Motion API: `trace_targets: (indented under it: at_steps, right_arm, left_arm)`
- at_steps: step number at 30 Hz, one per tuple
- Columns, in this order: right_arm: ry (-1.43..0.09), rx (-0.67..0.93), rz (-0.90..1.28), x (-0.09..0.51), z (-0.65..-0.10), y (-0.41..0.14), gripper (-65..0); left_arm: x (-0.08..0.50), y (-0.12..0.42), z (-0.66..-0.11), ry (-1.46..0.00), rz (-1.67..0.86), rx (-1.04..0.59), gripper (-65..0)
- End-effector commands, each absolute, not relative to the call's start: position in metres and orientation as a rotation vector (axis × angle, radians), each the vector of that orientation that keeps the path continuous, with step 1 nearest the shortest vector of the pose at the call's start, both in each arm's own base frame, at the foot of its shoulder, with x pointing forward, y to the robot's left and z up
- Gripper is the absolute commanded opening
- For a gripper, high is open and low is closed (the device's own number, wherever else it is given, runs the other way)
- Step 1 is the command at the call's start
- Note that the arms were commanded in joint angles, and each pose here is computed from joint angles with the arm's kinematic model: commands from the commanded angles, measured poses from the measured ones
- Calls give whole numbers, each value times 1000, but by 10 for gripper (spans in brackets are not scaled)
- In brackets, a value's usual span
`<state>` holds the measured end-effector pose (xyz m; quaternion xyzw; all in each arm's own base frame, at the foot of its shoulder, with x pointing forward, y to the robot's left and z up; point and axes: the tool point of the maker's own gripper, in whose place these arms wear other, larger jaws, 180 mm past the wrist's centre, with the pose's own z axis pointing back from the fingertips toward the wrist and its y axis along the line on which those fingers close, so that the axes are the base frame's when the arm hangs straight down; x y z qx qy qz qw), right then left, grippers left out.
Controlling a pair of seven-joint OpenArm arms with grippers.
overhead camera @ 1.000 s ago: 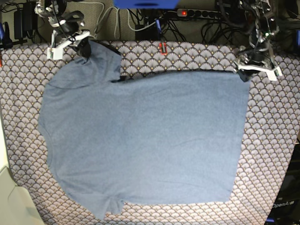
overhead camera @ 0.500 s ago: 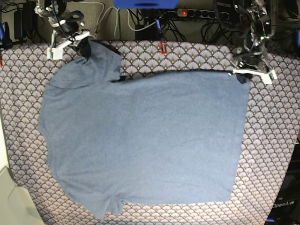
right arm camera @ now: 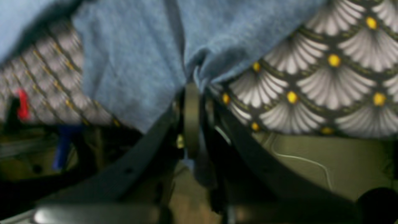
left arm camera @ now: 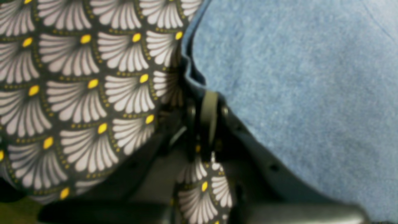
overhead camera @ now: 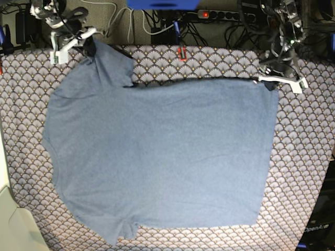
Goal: Fold the T-shirt properly
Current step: 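Lift the shoulder edge with both grippers and fold it toward the hem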
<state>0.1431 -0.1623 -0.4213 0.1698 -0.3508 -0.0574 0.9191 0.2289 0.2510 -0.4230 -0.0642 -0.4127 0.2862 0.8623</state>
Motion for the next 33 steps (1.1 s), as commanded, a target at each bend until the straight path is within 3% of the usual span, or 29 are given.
trace_targets:
  at_steps: [1,10,26,33]
  right_arm:
    - [-789,381,-81,154,-402,-158,-650]
    - [-909,315,-40,161,-354,-174,-650]
    - [-879,365,40,139,-353,-163,-650]
    - [-994,346,1,142,-335,-175,-650]
  left_arm:
    - [237,254,-409,-916,584,-133,-646]
    - [227,251,-387,-954,544,-123,-646]
    - [203,290,-386,-946,603,-24,-646]
    - [203,290,-389,-941,605,-24,-646]
